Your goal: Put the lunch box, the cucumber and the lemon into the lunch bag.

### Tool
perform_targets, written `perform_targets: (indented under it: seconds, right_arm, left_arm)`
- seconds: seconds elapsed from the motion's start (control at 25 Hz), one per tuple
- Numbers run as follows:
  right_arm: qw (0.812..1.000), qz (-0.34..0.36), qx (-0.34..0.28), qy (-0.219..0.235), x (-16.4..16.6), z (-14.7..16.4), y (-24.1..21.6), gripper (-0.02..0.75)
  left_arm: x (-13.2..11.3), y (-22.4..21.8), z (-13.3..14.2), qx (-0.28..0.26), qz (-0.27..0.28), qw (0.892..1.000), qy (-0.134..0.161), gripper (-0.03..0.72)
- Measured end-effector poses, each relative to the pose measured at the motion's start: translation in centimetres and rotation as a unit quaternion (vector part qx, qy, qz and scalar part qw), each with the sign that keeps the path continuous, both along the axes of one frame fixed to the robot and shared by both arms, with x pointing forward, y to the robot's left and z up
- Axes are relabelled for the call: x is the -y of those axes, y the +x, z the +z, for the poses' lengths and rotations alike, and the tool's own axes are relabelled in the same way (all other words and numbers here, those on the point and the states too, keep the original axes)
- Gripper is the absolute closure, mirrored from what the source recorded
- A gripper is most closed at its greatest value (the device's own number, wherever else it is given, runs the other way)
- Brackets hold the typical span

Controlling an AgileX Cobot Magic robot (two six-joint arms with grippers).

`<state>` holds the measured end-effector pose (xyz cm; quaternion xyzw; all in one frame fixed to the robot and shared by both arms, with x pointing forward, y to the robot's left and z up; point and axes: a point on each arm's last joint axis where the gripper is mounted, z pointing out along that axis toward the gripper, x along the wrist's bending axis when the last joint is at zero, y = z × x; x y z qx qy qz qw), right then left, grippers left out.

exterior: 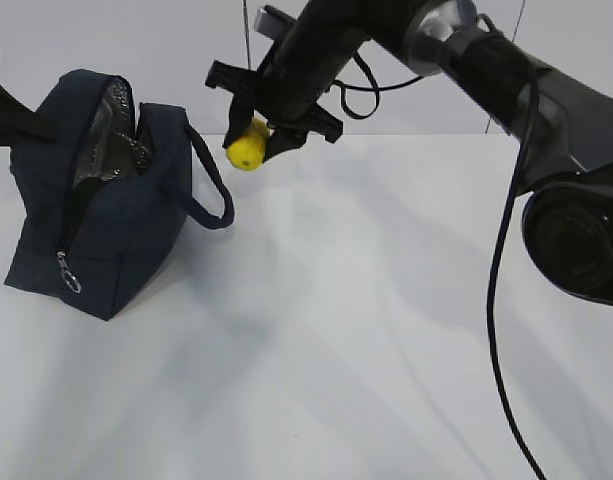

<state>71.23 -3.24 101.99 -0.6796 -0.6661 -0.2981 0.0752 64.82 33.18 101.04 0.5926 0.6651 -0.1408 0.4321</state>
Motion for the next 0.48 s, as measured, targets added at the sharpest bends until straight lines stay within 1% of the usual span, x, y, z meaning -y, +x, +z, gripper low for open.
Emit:
perform_targets:
  seconds: [0.12, 0.2, 0.36, 0.4, 0.48]
  right_arm:
    - [0.999, 0.009, 0.021, 0.039, -0.3, 2.3, -0.4, 0.390]
    - [0.997, 0.017, 0.024, 0.070, -0.7, 3.4, -0.7, 0.390]
    - [0.991, 0.041, 0.001, 0.130, -1.5, 4.3, -1.4, 0.390]
    - [0.989, 0.047, -0.004, 0.141, -1.7, 4.4, -1.5, 0.390]
    - [0.987, 0.060, -0.004, 0.147, -2.4, 4.4, -1.9, 0.390]
  left_arm:
    - [-0.1, 0.0, -0.1, 0.001, 0.003, 1.000, 0.005, 0.690]
    - [-0.1, 0.1, -0.1, 0.002, 0.004, 1.000, 0.007, 0.690]
    - [-0.1, 0.1, -0.1, 0.003, 0.006, 1.000, 0.008, 0.690]
    - [-0.1, 0.1, -0.1, 0.003, 0.006, 1.000, 0.008, 0.690]
    - [-0.1, 0.1, -0.1, 0.003, 0.006, 1.000, 0.008, 0.690]
